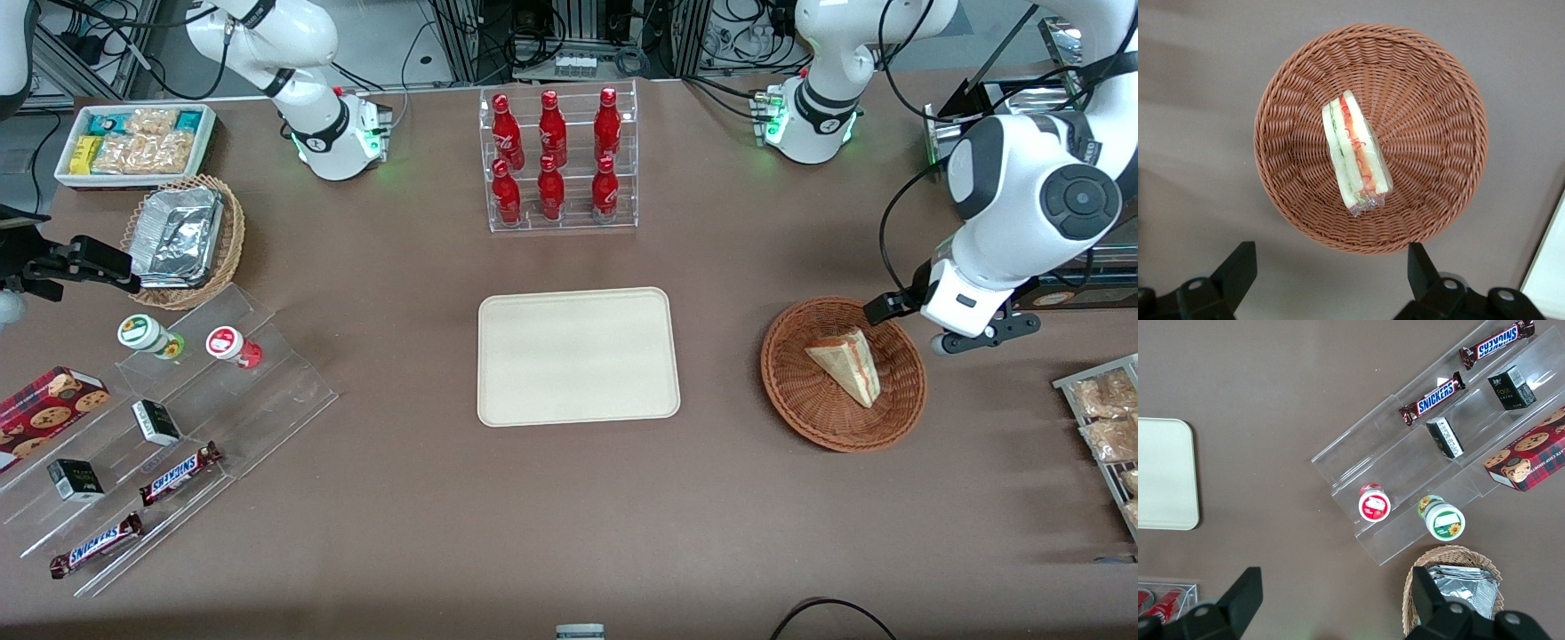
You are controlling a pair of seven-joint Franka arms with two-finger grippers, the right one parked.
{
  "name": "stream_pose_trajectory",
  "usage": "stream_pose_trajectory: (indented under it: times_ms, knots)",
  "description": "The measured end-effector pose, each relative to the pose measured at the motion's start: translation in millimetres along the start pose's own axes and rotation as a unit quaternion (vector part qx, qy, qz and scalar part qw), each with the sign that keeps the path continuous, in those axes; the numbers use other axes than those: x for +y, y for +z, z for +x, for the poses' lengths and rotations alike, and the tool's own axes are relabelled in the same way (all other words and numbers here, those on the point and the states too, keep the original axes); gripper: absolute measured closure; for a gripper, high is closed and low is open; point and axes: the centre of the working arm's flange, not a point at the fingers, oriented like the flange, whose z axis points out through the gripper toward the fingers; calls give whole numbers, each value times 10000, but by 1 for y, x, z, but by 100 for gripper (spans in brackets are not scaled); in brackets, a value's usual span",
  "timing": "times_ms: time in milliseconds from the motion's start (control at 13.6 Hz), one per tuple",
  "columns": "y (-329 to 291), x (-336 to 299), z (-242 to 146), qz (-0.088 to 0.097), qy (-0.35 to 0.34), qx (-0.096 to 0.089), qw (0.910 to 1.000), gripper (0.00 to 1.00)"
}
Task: Place sandwich from basket to tray
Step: 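Lower the open left gripper over the wrapped sandwich in the basket, then close the left gripper on the sandwich's crust edge and lift it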
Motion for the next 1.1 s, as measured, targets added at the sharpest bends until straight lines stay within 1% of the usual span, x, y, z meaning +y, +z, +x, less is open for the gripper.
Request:
stream_pose_trajectory:
  times_ms: [221,442,663,1104]
  knots:
    - [14,2,0,-44,-766,77,9970,0]
    - [38,7,0,-128,-1341,189,9907,0]
    - [57,10,3,-166,-1649,214,9859,0]
    - [87,17,11,-252,-1908,286,9809,0]
